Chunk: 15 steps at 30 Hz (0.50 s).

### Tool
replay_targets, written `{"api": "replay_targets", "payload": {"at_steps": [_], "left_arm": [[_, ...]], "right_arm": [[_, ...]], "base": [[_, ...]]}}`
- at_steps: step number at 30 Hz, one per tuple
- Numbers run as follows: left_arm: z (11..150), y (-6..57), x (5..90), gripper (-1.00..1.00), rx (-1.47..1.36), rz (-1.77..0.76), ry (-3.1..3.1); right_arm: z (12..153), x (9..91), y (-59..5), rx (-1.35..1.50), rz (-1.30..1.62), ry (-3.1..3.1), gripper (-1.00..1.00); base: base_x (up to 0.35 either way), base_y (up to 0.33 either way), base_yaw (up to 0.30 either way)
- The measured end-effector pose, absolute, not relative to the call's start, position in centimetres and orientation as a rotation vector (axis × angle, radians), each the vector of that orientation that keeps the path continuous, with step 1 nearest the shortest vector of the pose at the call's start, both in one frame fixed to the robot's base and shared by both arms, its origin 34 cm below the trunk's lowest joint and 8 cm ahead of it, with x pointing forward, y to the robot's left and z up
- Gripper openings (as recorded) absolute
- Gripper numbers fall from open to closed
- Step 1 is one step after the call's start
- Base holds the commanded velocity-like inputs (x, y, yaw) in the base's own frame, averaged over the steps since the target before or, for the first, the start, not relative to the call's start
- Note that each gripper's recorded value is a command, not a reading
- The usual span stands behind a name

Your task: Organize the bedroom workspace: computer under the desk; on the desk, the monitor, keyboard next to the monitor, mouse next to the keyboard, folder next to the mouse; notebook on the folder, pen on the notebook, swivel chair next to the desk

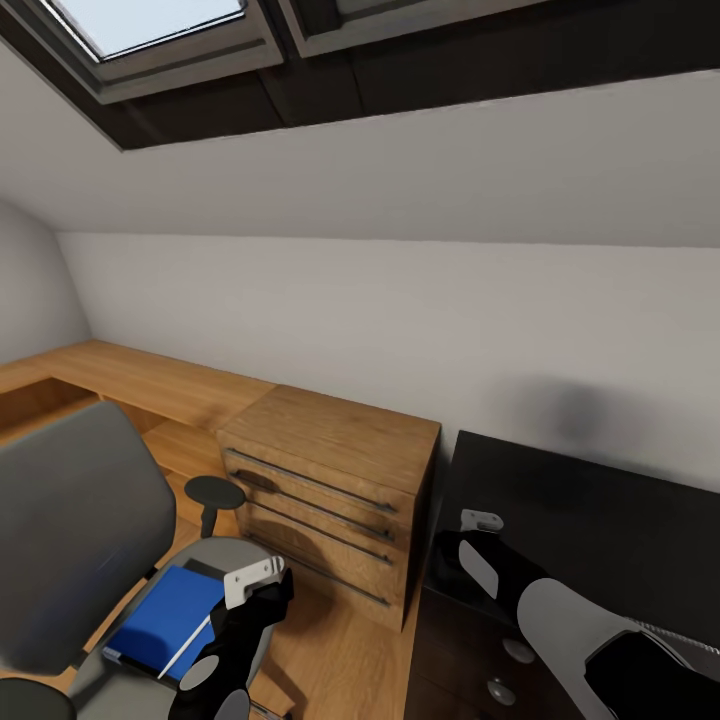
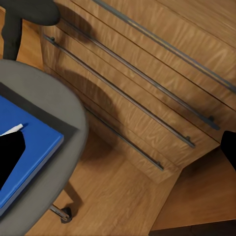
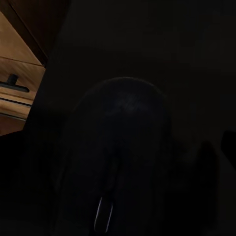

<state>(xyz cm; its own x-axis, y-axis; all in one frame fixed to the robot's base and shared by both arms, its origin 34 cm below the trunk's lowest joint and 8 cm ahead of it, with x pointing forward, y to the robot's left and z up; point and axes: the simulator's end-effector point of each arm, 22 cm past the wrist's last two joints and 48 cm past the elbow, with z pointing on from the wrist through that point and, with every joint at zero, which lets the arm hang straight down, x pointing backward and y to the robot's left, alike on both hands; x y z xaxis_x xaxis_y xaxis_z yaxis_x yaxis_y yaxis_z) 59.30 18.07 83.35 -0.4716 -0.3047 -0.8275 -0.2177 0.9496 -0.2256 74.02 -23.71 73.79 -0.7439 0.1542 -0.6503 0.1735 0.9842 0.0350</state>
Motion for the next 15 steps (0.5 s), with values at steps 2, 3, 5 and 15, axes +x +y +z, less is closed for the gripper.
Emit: {"api": "replay_targets", "payload": {"at_steps": [2,3,5,15], "left_arm": [[83.04,18.07,59.30,1.00,-0.370,-0.108,2.080],[82.89,18.06,59.30,1.00,-0.370,-0.107,2.080],[82.58,18.05,59.29,1.00,-0.370,-0.107,2.080],[82.28,18.05,59.28,1.00,-0.370,-0.107,2.080]], "right_arm": [[73.49,74.02,-23.71,0.228,-0.036,2.422,1.00],[73.33,74.02,-23.71,0.228,-0.036,2.422,1.00],[73.05,74.04,-23.72,0.225,-0.038,2.421,1.00],[72.93,74.17,-23.82,0.200,-0.057,2.416,1.00]], "base": [[0.000,0.000,0.000],[0.000,0.000,0.000],[0.000,0.000,0.000],[0.000,0.000,0.000]]}}
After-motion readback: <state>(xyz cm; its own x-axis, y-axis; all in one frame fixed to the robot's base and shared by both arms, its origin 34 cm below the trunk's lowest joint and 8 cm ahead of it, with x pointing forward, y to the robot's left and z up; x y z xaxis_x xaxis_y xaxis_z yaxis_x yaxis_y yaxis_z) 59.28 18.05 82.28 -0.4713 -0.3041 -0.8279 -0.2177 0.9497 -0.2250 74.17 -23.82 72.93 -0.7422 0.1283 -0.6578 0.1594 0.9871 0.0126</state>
